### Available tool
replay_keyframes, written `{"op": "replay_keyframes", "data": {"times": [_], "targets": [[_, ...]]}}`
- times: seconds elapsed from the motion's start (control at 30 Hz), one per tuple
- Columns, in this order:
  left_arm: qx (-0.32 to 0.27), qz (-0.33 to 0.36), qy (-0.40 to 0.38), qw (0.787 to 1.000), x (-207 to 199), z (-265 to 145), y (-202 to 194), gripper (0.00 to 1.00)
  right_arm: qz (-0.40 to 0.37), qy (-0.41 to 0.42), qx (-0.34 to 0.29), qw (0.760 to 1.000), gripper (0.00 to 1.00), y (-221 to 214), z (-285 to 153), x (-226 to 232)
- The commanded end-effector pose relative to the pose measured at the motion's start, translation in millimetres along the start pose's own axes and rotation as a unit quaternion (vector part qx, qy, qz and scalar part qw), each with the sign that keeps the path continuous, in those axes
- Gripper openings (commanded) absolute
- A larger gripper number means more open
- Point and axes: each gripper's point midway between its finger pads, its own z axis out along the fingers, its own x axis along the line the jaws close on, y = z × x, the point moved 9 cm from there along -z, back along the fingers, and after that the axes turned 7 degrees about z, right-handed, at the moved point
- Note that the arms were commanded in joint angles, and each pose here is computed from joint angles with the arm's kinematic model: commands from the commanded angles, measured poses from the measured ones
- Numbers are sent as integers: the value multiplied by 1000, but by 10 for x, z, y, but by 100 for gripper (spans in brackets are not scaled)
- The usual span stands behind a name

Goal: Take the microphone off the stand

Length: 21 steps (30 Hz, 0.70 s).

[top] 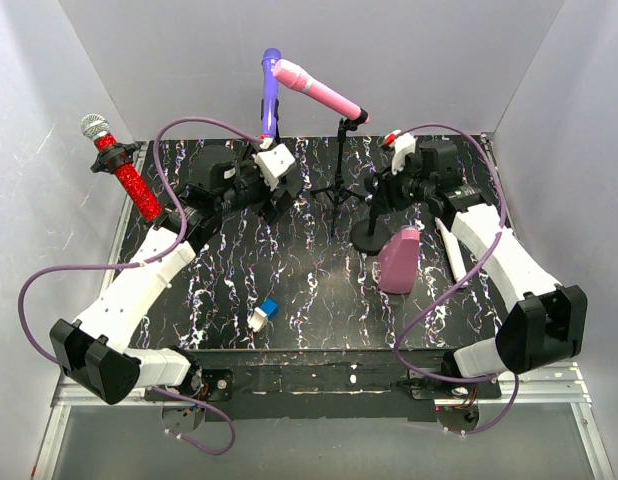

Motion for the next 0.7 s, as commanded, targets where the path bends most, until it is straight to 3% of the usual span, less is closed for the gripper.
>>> {"op": "replay_keyframes", "data": {"times": [0.0, 0.33, 0.67], "targets": [[-12, -11, 9, 1000, 24, -81, 74, 82, 7, -77, -85, 993, 10, 316, -41, -268], [-6, -18, 19, 1000, 28, -135, -5, 82, 57, -157, -111, 980, 9, 588, -18, -888], [-4, -30, 14, 999, 39, -156, -24, 82, 37, -202, -142, 968, 9, 900, 248, -1306]]}}
